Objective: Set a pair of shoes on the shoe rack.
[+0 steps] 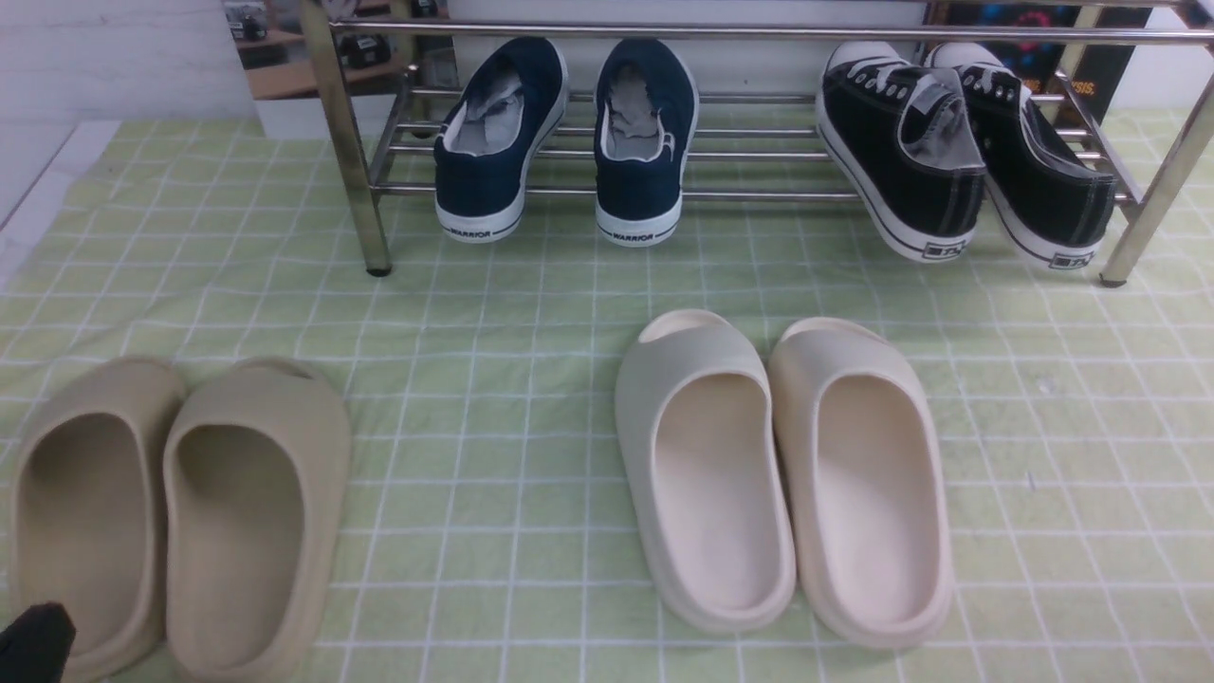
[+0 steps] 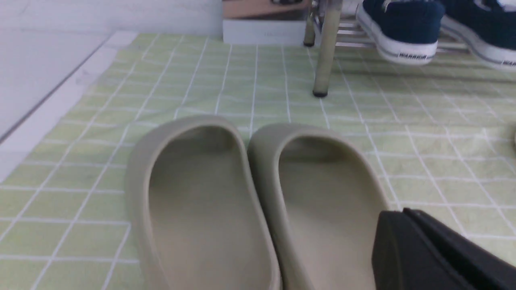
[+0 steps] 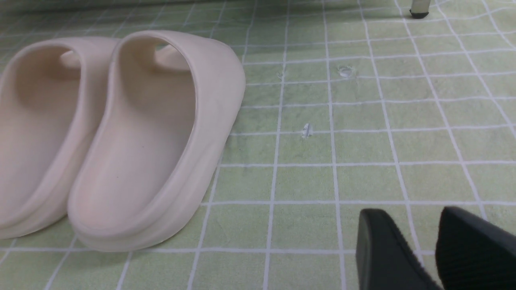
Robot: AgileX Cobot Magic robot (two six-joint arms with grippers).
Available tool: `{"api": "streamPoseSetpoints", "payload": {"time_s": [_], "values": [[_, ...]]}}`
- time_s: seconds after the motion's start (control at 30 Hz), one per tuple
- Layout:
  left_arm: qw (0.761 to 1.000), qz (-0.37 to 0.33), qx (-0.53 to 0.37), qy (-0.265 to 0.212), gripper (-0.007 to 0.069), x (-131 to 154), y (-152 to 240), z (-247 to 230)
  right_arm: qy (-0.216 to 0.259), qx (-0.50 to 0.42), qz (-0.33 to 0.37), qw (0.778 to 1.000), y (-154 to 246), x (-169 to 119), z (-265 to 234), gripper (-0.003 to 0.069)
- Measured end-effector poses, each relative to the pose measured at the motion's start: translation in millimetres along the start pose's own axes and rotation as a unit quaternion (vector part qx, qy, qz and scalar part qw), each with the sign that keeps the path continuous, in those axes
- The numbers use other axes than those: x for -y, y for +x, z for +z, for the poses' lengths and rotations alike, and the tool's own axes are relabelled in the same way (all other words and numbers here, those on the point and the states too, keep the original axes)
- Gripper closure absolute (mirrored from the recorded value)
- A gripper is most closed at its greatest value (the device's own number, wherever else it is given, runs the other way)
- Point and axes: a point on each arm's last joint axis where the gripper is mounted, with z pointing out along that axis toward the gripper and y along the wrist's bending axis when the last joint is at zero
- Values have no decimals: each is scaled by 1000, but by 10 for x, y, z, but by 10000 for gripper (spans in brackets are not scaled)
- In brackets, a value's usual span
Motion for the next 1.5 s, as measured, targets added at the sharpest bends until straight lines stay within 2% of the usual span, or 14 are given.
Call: {"api": "streamPoseSetpoints", "payload": {"time_s": [0.23, 1.5], "values": [[997, 1, -79, -4, 634, -11, 157, -7, 0, 0, 0, 1000, 0, 0, 0, 419], [997, 5, -80, -4, 617, -11, 159, -7, 0, 0, 0, 1000, 0, 0, 0, 419]]}}
